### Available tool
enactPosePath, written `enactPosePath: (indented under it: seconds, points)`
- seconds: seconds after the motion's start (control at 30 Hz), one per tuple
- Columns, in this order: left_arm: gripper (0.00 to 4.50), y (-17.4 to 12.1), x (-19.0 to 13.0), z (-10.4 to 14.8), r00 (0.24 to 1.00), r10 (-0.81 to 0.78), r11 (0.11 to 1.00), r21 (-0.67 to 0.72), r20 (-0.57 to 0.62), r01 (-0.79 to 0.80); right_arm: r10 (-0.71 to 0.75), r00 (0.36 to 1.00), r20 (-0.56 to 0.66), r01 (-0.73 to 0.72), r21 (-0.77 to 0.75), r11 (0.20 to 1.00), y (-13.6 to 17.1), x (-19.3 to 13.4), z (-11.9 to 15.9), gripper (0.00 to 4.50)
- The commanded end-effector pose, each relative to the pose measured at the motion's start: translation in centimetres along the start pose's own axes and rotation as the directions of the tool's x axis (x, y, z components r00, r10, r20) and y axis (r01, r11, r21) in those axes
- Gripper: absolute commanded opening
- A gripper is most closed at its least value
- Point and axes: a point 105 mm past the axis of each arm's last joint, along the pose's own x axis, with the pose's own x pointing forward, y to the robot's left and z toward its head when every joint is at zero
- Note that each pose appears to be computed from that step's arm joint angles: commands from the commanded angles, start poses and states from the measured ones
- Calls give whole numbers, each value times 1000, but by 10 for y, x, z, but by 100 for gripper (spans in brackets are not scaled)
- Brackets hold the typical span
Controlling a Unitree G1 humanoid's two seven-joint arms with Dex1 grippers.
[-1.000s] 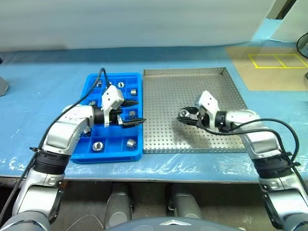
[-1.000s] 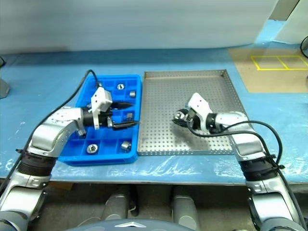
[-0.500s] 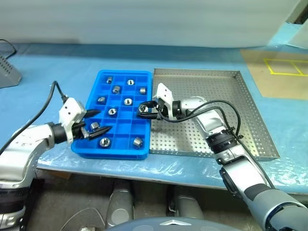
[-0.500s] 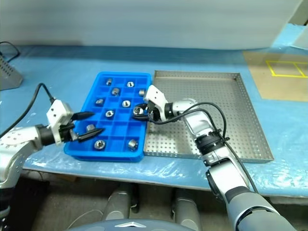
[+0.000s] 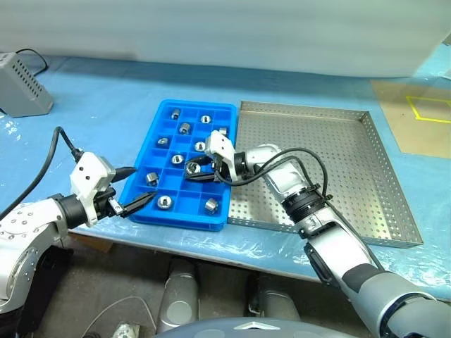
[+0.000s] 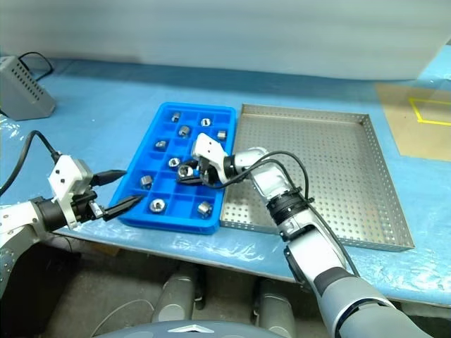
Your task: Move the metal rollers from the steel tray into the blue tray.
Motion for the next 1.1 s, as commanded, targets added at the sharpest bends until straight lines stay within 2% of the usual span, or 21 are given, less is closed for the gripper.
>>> enactPosePath:
  seconds: [0.03, 0.07, 0.2, 0.43, 0.6, 0.67, 0.77, 0.97, 1.1]
  points:
    - [417, -1, 2, 12, 999, -12, 1000, 26, 33, 11, 13, 1000, 28, -13, -25, 1000, 0, -2, 10, 265]
    - [417, -2, 4, 12, 999, -22, 999, 28, 34, 21, 27, 999, 26, -27, -19, 999, 2, -3, 10, 296]
    - [417, -4, 11, 15, 997, -59, 998, 31, 43, 57, 6, 999, 35, -5, -30, 1000, 0, -9, 15, 296]
    - [417, 2, 31, 21, 993, -89, 995, 43, 77, 86, -146, 987, 69, 149, -38, 988, -22, -40, 26, 296]
    - [417, 6, 60, 30, 983, -120, 992, 44, 136, 115, -359, 925, 122, 362, -7, 932, -47, -73, 42, 296]
    - [417, 4, 76, 33, 976, -145, 989, 42, 164, 140, -485, 865, 124, 485, 37, 874, -57, -93, 40, 296]
    - [417, 5, 97, 40, 967, -151, 988, 37, 205, 147, -590, 800, 110, 583, 91, 808, -59, -120, 31, 296]
    - [417, 12, 136, 52, 956, -135, 991, 26, 262, 133, -713, 701, 26, 708, 101, 699, -56, -155, 11, 296]
    - [417, 8, 145, 58, 944, -176, 984, 49, 280, 169, -738, 674, 4, 735, 94, 672, -53, -165, 7, 296]
